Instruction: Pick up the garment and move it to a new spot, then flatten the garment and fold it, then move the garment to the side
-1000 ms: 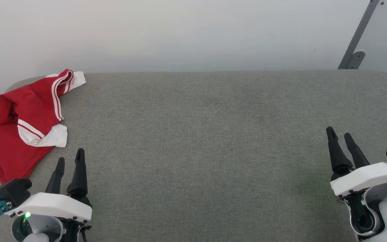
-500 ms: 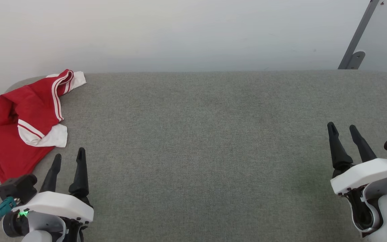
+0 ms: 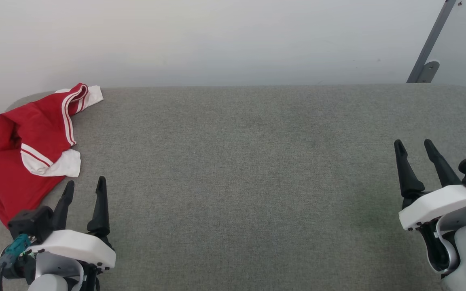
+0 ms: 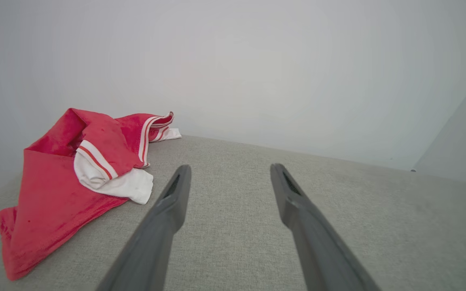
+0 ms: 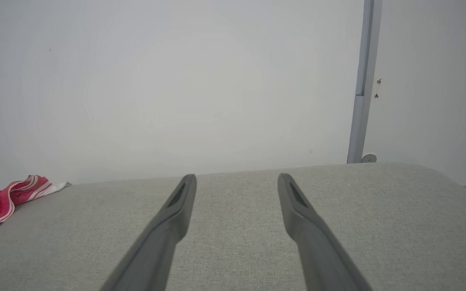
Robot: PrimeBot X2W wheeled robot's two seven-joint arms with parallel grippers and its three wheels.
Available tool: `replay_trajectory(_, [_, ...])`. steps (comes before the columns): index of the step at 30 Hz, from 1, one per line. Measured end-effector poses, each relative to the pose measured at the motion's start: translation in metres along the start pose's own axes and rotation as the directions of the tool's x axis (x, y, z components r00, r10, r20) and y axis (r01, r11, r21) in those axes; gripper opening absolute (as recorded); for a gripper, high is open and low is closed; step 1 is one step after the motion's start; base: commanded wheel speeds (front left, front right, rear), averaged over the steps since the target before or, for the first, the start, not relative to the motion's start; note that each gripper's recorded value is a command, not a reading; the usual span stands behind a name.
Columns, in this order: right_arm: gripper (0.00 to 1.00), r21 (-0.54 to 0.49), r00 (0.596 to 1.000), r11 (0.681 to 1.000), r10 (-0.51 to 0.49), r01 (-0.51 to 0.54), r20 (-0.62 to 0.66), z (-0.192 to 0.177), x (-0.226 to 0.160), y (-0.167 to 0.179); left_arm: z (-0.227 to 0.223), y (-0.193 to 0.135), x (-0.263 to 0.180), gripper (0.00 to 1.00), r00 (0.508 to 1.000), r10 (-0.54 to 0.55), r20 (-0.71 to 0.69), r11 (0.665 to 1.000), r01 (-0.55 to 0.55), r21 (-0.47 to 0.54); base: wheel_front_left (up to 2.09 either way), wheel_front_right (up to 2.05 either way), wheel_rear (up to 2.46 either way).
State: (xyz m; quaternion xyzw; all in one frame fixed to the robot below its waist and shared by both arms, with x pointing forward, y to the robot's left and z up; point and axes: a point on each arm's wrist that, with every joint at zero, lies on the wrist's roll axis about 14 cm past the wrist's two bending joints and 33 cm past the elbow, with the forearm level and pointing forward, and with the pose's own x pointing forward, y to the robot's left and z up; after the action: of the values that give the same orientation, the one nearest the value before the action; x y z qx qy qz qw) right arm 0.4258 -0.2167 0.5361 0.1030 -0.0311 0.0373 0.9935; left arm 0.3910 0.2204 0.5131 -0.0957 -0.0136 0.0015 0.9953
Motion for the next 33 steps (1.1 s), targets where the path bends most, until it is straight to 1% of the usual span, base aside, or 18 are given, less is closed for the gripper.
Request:
replay_trajectory(5, [1.0, -0.033, 1.0, 0.999, 0.005, -0.005, 0.01, 0.003, 0.001, 0.0, -0.002, 0.001, 0.0, 1.0, 1.0, -0.006, -0.001, 0.999, 0.006, 0.037, 0.0, 0.0, 0.0])
replay_trajectory(9, [1.0, -0.038, 1.0, 0.999, -0.001, 0.002, 0.024, 0.006, 0.001, -0.003, -0.002, 0.005, -0.001, 1.0, 1.0, 0.002, 0.002, 0.999, -0.003, 0.052, 0.0, 0.0, 0.0])
replay_trajectory(16, [1.0, -0.09, 0.999, 0.996, 0.005, -0.002, 0.035, 0.009, 0.001, -0.004, -0.006, 0.008, -0.002, 1.0, 1.0, -0.002, -0.004, 0.997, 0.003, 0.083, 0.0, 0.0, 0.0])
replay_trajectory(29, [1.0, -0.118, 0.999, 0.993, -0.016, 0.022, 0.051, 0.008, -0.006, -0.012, -0.006, 0.011, -0.001, 1.0, 1.0, 0.002, 0.012, 0.996, -0.003, 0.089, 0.0, 0.0, 0.0])
replay_trajectory(33, [1.0, -0.142, 0.998, 0.99, -0.016, 0.023, 0.054, 0.008, -0.008, -0.013, -0.007, 0.011, -0.001, 1.0, 1.0, -0.008, 0.01, 0.993, 0.006, 0.119, 0.0, 0.0, 0.0])
